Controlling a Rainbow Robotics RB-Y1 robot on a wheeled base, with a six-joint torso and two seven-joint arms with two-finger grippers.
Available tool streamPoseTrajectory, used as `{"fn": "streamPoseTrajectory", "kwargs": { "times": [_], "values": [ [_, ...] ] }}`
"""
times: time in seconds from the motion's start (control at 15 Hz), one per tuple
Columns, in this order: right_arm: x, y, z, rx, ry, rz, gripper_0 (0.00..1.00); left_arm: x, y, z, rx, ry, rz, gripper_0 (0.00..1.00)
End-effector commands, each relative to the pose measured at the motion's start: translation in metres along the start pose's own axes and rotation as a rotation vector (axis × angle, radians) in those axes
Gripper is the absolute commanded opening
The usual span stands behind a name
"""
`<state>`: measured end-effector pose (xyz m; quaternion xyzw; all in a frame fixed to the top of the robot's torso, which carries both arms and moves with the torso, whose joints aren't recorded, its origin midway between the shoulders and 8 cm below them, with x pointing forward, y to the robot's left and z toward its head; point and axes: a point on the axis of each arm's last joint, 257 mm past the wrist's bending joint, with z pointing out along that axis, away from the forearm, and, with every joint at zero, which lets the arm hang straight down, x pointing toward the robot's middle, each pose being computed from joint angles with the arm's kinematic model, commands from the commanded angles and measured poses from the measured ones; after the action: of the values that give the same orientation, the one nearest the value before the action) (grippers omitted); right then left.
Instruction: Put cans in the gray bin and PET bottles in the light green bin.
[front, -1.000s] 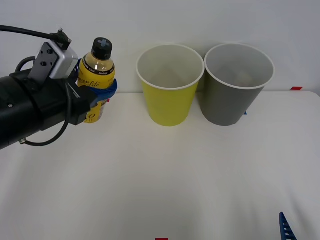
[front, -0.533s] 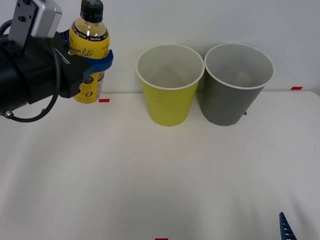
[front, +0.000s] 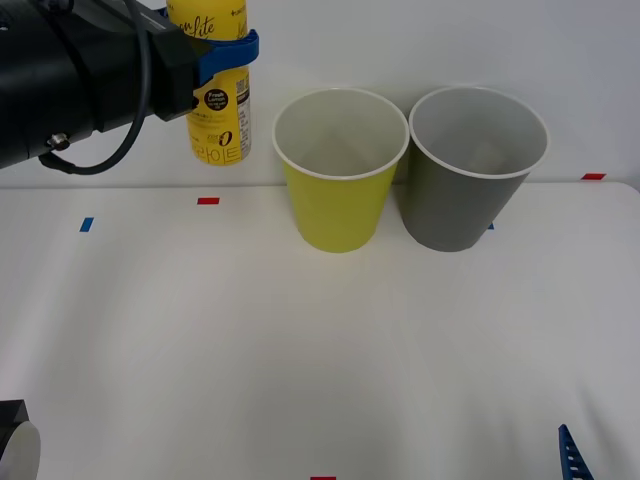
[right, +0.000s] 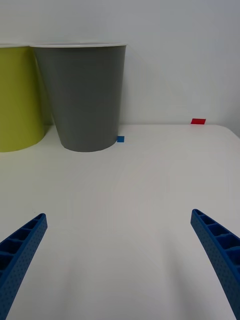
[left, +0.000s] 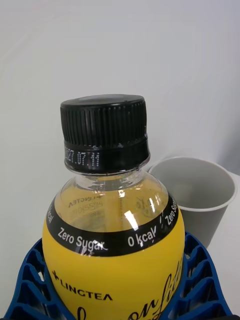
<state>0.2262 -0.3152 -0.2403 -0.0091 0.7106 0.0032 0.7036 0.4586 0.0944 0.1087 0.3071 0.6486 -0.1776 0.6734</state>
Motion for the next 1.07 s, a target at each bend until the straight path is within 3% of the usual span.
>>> {"fn": "streamPoseTrajectory", "kwargs": {
  "times": [0.07, 0.27, 0.67, 1.07],
  "values": [
    [0.0, 0.0, 0.0, 0.0, 0.0, 0.0, 1.0, -0.028, 0.004, 0.019, -0.034, -0.071, 0.036, 0.0],
    [0.0, 0.0, 0.0, 0.0, 0.0, 0.0, 1.0, -0.042, 0.005, 0.038, -0.075, -0.115, 0.068, 0.0],
    [0.0, 0.0, 0.0, 0.0, 0.0, 0.0, 1.0, -0.025, 0.005, 0.096, -0.046, -0.12, -0.017, 0.0],
    [0.0, 0.0, 0.0, 0.0, 0.0, 0.0, 1.0, -0.021, -0.005, 0.135, -0.017, -0.164, -0.047, 0.0]
  ]
}}
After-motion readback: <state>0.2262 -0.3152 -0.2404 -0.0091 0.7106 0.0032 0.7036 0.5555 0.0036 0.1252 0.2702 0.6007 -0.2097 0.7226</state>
